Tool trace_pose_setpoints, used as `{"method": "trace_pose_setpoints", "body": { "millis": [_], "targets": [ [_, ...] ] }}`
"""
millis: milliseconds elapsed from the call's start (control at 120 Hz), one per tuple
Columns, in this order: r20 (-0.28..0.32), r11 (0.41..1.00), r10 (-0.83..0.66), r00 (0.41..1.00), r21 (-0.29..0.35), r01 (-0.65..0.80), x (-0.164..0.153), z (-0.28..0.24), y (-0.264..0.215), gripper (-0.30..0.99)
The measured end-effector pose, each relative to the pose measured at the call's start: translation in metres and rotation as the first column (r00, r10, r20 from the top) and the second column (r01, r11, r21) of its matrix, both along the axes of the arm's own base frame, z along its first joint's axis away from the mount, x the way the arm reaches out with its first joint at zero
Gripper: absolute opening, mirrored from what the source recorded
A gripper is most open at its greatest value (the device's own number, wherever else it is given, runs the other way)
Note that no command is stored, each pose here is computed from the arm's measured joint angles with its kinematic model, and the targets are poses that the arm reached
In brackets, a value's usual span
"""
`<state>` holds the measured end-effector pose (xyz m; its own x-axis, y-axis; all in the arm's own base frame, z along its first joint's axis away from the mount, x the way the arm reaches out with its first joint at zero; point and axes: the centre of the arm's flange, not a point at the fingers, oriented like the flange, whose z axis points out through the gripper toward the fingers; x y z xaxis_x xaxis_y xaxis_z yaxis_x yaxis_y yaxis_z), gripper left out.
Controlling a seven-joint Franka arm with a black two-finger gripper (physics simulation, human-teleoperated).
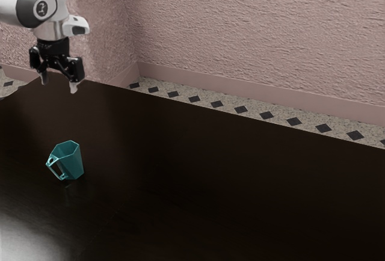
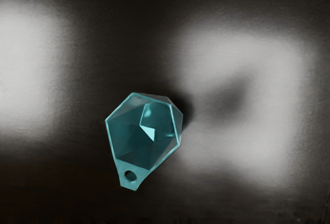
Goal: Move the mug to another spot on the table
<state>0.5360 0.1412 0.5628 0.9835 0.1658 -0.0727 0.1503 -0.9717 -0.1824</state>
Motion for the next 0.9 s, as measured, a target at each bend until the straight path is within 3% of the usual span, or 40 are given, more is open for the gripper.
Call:
{"method": "trace_pose_setpoints", "body": {
  "millis": [125,300,392,492,708,900],
  "targets": [
    [-0.045,0.996,0.044,0.998,-0.069,-0.048,-0.037,-0.032,0.027,0.69],
    [-0.011,0.991,-0.006,1.000,-0.134,0.004,-0.075,-0.070,0.011,0.69],
    [0.017,0.989,-0.002,1.000,-0.145,0.004,-0.094,-0.084,0.020,0.69],
    [0.006,0.987,0.028,1.000,-0.158,-0.026,-0.107,-0.107,0.036,0.69],
    [0.053,0.997,0.000,0.999,-0.078,0.004,-0.094,-0.156,0.048,0.69],
    [0.068,0.998,-0.010,0.998,-0.053,0.013,-0.097,-0.198,0.068,0.69]
  ]
}}
